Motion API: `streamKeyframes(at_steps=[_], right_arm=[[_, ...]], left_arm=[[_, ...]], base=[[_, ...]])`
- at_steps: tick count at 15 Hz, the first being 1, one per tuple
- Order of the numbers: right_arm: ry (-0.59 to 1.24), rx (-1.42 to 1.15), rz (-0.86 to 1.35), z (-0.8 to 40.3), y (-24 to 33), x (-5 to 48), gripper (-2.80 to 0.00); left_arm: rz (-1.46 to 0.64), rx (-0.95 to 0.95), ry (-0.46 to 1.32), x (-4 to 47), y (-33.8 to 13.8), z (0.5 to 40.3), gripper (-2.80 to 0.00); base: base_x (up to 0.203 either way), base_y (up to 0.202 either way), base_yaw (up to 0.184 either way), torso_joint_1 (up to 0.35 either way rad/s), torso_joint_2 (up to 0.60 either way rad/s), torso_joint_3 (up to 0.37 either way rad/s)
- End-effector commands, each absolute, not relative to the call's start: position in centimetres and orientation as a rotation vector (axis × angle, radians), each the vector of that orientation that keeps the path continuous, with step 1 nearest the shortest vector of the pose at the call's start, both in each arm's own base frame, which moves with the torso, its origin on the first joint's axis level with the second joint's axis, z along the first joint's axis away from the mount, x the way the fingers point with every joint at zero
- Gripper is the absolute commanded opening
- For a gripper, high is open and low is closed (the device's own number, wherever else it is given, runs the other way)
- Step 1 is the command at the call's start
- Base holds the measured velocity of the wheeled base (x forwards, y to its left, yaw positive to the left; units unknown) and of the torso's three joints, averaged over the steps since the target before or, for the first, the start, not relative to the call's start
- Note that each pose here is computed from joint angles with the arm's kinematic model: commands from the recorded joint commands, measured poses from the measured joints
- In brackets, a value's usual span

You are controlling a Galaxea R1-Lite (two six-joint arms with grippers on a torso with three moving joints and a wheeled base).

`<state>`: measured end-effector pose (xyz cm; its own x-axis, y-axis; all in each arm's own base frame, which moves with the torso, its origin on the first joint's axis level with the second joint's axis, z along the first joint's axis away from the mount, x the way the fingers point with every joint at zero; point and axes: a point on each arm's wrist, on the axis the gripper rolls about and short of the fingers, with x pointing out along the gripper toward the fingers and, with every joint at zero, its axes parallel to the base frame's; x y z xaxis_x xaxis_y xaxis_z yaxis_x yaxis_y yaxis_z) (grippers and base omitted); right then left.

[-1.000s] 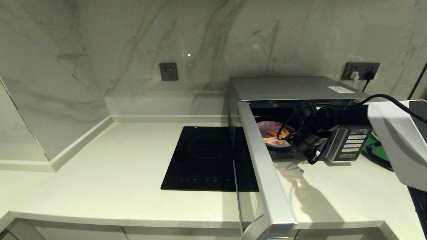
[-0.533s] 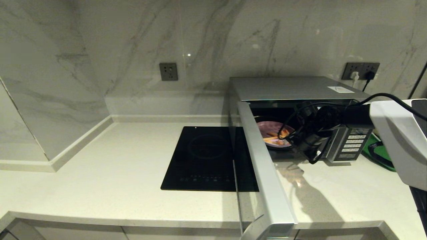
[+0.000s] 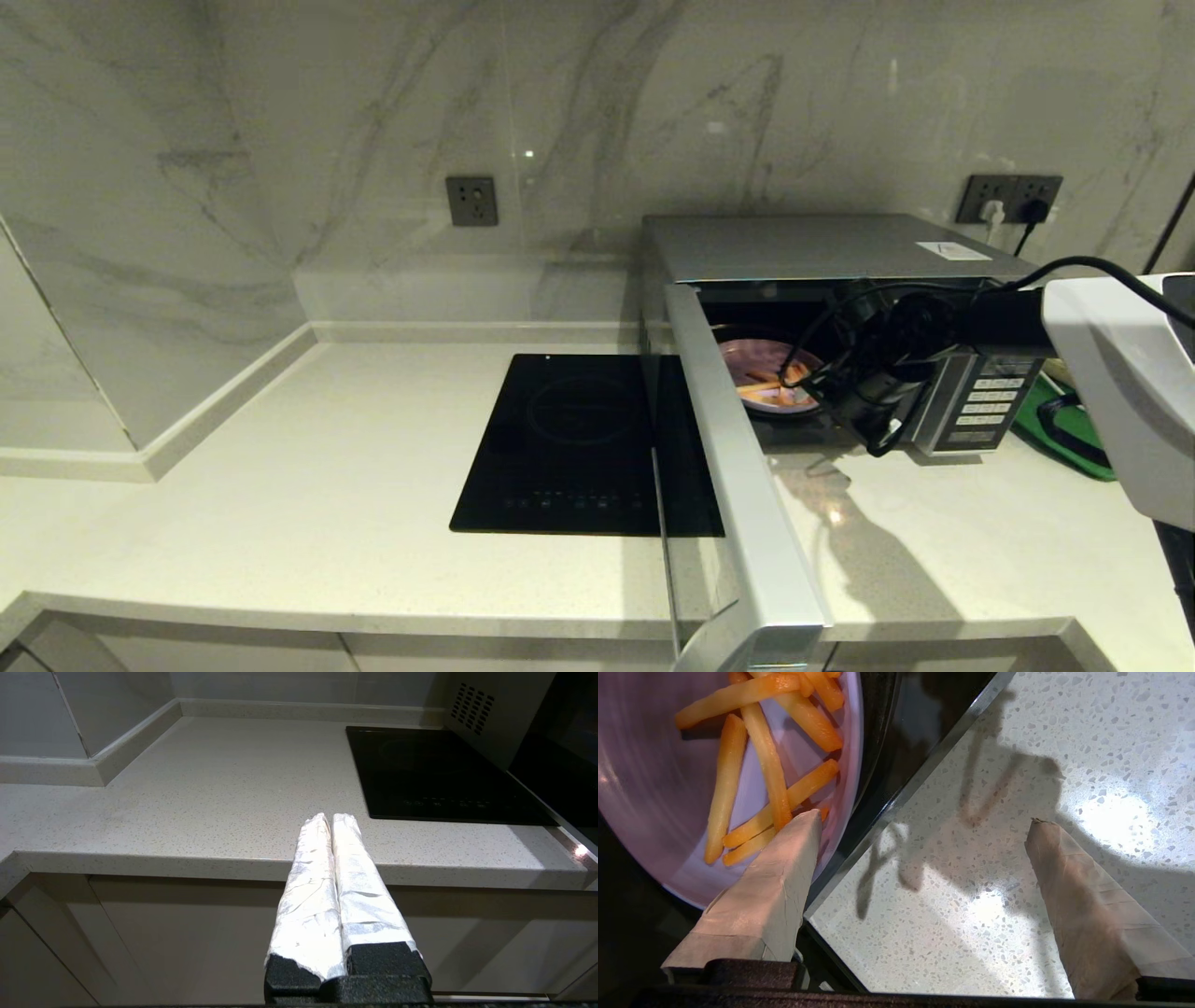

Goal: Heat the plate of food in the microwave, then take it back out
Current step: Take the plate out of the microwave

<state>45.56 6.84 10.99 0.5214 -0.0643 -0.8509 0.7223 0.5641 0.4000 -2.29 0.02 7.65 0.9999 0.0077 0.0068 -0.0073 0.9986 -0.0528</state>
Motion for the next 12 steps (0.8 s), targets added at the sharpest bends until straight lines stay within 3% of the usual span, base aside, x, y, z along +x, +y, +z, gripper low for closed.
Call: streamKeyframes(at_steps=[1, 12], right_arm=[[0.916, 0.85, -0.555, 10.56, 6.87, 45.61, 0.0], [0.916, 0.859, -0.564, 10.17, 6.9, 45.81, 0.0]], left_arm=[[0.008, -0.054, -0.008, -2.29, 0.02, 7.65, -2.8], [0.008, -0.054, -0.006, -2.29, 0.02, 7.64, -2.8]], base=[[0.0, 0.0, 0.0, 0.0, 0.0, 0.0], [0.0, 0.0, 0.0, 0.0, 0.0, 0.0]])
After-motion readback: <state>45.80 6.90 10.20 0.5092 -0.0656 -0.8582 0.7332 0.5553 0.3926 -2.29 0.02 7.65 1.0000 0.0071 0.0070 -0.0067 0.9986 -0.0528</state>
